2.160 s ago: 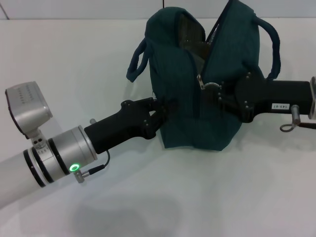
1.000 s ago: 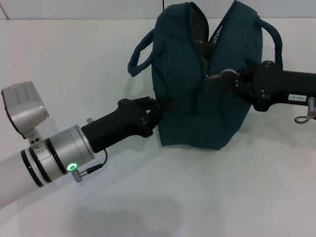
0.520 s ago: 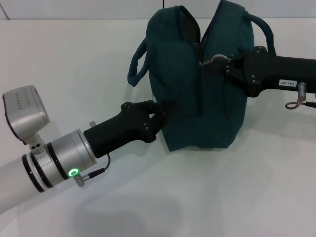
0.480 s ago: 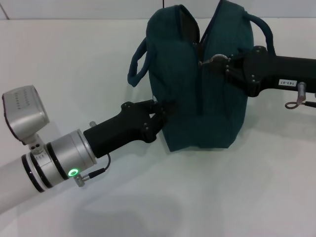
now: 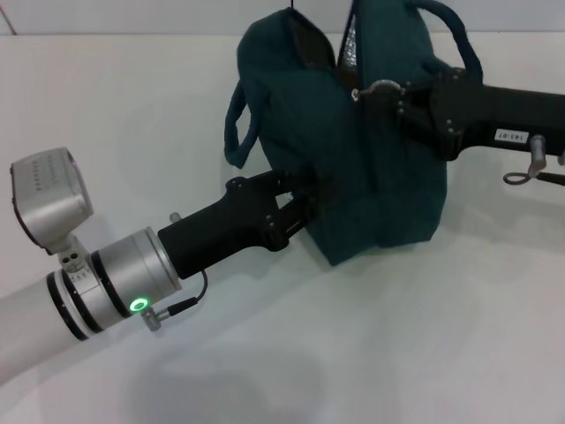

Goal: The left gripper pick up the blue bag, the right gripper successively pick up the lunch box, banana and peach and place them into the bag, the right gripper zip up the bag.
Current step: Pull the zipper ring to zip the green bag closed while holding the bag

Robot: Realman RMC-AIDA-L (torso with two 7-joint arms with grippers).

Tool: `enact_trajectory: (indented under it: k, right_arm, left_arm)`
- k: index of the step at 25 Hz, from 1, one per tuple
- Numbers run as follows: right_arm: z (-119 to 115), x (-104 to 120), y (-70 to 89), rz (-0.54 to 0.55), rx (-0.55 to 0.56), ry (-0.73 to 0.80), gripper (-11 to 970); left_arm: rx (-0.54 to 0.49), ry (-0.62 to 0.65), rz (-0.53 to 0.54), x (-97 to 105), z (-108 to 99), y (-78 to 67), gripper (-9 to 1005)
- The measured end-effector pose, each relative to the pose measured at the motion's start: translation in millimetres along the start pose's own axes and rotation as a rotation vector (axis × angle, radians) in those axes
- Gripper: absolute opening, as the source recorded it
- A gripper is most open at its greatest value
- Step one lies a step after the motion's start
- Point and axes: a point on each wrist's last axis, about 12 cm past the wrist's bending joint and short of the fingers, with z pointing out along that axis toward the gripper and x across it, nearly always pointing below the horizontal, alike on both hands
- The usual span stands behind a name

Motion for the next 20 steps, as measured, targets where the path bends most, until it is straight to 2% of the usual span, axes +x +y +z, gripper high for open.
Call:
enact_trajectory:
  k: [6, 17, 20]
  right_arm:
    - [4, -4, -5.7, 0.012, 0.035, -0.03, 8]
    - [14, -1, -2.5, 0.022, -0.008, -0.011, 9]
    - [14, -1, -2.9, 0.02, -0.005, -0.008, 9]
  left_arm:
    - [-0.001, 0.0, -0.004, 0, 1, -0.2, 314]
    - [-0.014, -0.019, -0.03, 1, 4, -1.4, 314]
    - [-0.053, -0.019, -0.042, 3, 2, 1.3, 316]
